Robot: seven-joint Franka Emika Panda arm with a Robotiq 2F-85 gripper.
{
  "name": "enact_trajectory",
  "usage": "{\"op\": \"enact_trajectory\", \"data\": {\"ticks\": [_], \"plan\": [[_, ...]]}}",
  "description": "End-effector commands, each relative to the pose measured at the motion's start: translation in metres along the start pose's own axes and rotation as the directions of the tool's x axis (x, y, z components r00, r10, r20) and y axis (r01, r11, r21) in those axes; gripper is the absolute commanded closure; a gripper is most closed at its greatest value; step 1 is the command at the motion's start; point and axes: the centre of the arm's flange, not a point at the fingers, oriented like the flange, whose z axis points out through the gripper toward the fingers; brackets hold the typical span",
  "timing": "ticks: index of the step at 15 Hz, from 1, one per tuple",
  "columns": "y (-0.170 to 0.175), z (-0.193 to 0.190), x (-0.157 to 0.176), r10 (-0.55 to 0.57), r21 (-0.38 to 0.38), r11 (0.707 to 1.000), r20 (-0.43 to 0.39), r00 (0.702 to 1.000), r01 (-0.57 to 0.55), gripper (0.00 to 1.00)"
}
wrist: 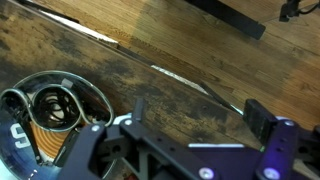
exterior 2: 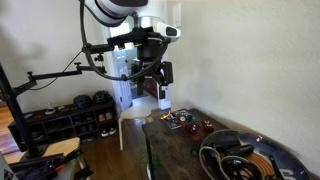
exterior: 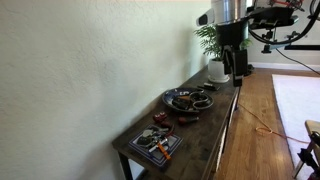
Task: Move the object to the black plate
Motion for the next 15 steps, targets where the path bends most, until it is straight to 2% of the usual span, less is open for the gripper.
{"op": "enact_trajectory", "data": {"ticks": [1, 4, 7, 15], "plan": [[0.018, 0.014, 0.022, -0.054, -0.028, 0.998, -0.053, 0.997, 0.053, 0.00], [0.031, 0.026, 0.041, -0.090, -0.040, 0.996, -0.120, 0.989, 0.086, 0.00], [0.044, 0.037, 0.058, -0.135, -0.059, 0.990, -0.148, 0.980, 0.128, 0.00], [0.070, 0.066, 0.102, -0.239, -0.057, 0.971, -0.129, 0.962, 0.234, 0.00]]}}
